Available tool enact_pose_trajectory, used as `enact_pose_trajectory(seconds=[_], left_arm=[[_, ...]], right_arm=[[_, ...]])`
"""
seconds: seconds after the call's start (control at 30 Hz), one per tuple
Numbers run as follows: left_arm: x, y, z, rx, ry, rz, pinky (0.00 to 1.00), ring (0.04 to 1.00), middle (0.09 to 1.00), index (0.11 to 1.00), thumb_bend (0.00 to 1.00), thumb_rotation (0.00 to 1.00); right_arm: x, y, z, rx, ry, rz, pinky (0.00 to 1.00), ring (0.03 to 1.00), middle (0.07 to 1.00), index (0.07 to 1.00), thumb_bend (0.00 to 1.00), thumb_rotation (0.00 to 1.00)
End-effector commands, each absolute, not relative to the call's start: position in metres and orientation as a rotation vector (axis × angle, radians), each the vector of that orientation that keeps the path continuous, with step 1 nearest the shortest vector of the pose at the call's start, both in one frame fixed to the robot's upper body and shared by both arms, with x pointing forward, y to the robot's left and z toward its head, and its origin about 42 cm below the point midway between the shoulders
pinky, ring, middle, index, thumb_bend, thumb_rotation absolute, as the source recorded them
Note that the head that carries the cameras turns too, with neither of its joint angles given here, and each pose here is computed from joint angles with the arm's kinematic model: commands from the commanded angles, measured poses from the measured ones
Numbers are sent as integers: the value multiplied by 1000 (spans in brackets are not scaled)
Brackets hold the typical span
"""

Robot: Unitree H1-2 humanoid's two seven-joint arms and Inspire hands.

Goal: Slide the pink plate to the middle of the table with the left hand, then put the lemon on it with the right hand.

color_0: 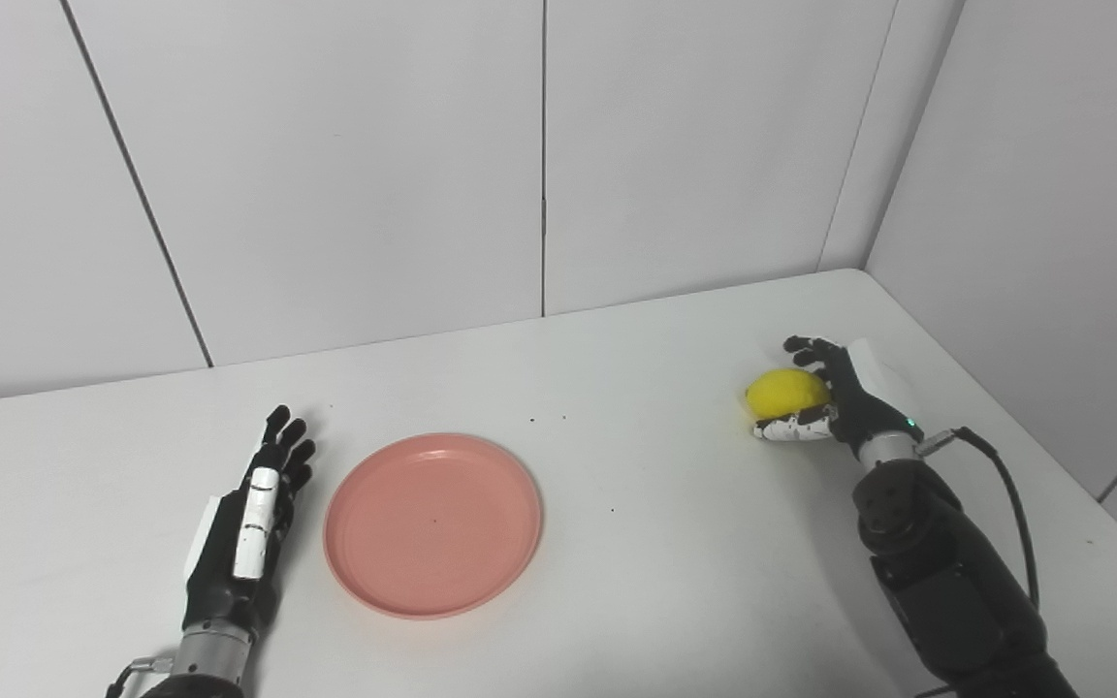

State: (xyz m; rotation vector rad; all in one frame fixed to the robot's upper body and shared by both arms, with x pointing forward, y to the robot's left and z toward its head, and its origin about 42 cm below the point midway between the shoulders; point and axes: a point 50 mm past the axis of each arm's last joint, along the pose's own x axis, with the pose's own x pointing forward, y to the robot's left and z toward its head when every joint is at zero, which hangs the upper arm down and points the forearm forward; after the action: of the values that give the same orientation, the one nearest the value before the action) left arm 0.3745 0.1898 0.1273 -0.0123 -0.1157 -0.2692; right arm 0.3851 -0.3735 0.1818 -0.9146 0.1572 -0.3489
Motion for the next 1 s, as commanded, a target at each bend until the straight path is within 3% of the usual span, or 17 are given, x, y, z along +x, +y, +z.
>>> enact_pose_trajectory(seconds=[0.0, 0.07, 0.13, 0.27, 0.47, 0.57, 0.73, 0.87, 0.97], left_arm=[[369, 194, 121, -24, -103, -262, 990, 970, 986, 986, 586, 1000], [370, 194, 121, -24, -104, -259, 982, 965, 982, 983, 587, 1000], [370, 194, 121, -20, -103, -257, 981, 964, 982, 983, 590, 1000], [369, 193, 121, -12, -106, -259, 980, 964, 982, 983, 579, 1000], [369, 193, 121, -18, -108, -262, 976, 963, 981, 984, 582, 1000], [369, 192, 121, -18, -106, -260, 975, 964, 981, 984, 592, 1000], [368, 190, 121, -13, -104, -265, 973, 964, 980, 986, 586, 1000], [364, 186, 122, -9, -103, -265, 980, 968, 984, 991, 605, 1000], [362, 183, 123, 1, -110, -261, 974, 961, 981, 986, 596, 1000]], right_arm=[[390, -372, 192, -920, 106, -347, 433, 491, 576, 619, 632, 0], [390, -372, 192, -928, 104, -355, 298, 451, 475, 566, 540, 0], [389, -372, 191, -939, 100, -364, 247, 448, 439, 536, 523, 0], [388, -371, 191, -955, 109, -372, 215, 393, 499, 495, 516, 0], [386, -370, 191, -967, 94, -374, 201, 416, 493, 489, 518, 0], [385, -364, 194, -961, 42, -403, 206, 442, 431, 510, 517, 0], [379, -351, 203, -904, -62, -455, 187, 444, 416, 512, 517, 0], [368, -336, 214, -829, -161, -475, 225, 445, 424, 513, 517, 0], [363, -323, 223, -792, -224, -469, 194, 444, 462, 504, 519, 0]])
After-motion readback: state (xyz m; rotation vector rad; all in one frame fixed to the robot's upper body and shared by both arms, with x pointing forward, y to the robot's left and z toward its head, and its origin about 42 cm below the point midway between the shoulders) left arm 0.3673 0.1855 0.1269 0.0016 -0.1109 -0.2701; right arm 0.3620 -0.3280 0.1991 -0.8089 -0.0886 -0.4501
